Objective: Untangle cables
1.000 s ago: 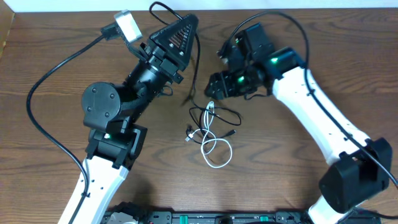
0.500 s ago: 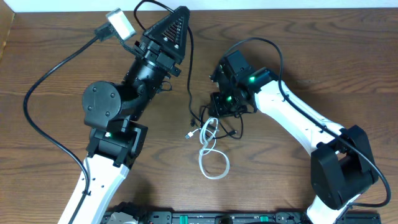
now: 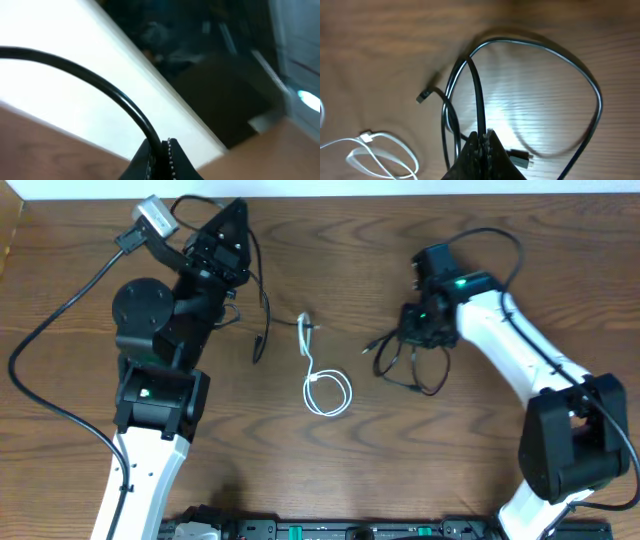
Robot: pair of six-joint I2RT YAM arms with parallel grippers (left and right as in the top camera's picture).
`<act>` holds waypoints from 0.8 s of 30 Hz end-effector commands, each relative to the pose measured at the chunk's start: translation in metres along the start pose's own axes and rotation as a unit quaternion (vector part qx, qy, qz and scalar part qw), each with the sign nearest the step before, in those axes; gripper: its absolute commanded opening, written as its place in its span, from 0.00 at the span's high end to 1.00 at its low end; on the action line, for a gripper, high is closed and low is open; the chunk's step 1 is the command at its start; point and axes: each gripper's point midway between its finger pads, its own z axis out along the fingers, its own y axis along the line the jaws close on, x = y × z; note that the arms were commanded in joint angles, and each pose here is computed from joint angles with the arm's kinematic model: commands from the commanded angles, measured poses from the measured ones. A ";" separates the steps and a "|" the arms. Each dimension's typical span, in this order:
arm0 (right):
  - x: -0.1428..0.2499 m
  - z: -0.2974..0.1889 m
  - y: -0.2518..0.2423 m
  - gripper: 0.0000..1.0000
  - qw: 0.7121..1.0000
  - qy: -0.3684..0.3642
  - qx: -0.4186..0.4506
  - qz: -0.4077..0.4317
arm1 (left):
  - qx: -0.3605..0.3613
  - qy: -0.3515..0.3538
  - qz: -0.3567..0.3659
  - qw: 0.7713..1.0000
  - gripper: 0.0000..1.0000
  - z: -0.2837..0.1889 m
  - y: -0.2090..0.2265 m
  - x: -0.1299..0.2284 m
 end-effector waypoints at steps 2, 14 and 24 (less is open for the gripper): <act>-0.016 -0.014 0.008 0.98 0.992 0.021 -0.123 0.004 | -0.043 -0.036 -0.017 0.998 0.93 -0.006 0.012 -0.018; 0.025 -0.038 0.107 0.38 0.930 0.048 -0.317 -0.178 | 0.120 -0.003 0.002 0.993 0.92 -0.009 -0.063 -0.010; 0.060 -0.026 0.161 0.07 0.911 0.028 -0.302 -0.279 | 0.112 -0.002 -0.016 0.994 0.93 -0.007 -0.059 -0.007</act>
